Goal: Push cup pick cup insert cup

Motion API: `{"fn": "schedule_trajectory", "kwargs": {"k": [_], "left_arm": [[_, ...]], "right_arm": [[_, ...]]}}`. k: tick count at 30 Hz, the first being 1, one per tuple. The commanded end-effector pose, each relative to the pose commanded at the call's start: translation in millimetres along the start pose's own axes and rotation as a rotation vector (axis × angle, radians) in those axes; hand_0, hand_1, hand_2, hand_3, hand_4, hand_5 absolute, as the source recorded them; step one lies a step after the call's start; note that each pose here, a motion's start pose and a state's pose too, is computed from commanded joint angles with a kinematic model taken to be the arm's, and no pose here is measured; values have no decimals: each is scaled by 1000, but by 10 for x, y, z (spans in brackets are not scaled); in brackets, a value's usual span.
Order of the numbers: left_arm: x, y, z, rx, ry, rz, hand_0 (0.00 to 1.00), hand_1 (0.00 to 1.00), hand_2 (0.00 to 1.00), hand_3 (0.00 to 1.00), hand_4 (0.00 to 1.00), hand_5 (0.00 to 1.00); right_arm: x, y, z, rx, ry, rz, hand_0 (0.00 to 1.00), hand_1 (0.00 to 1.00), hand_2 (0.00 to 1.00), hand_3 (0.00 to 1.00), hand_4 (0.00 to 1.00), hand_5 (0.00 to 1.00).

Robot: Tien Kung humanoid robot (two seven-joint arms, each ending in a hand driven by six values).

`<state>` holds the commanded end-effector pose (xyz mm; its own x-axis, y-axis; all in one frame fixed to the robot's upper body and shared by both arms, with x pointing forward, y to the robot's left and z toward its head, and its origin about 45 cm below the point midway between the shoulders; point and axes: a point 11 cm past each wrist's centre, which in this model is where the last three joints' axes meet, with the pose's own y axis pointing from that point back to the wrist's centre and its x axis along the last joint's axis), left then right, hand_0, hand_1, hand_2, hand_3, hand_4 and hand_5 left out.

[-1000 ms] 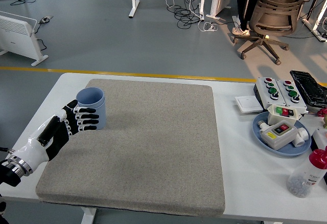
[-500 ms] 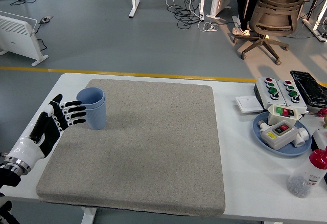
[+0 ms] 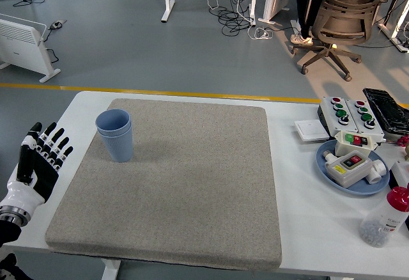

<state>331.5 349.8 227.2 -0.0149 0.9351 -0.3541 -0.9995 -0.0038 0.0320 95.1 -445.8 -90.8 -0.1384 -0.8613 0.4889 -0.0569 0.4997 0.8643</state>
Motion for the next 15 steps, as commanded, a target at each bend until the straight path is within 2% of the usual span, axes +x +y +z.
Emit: {"fn": "schedule_trajectory", "kwargs": {"k": [15], "left_arm": [[42,-28,7,-4,-14,24,958,967,998,998,683,998]], "right_arm": [[-3,10,-80,15,2,-2,669,611,624,579,129,484]]}}
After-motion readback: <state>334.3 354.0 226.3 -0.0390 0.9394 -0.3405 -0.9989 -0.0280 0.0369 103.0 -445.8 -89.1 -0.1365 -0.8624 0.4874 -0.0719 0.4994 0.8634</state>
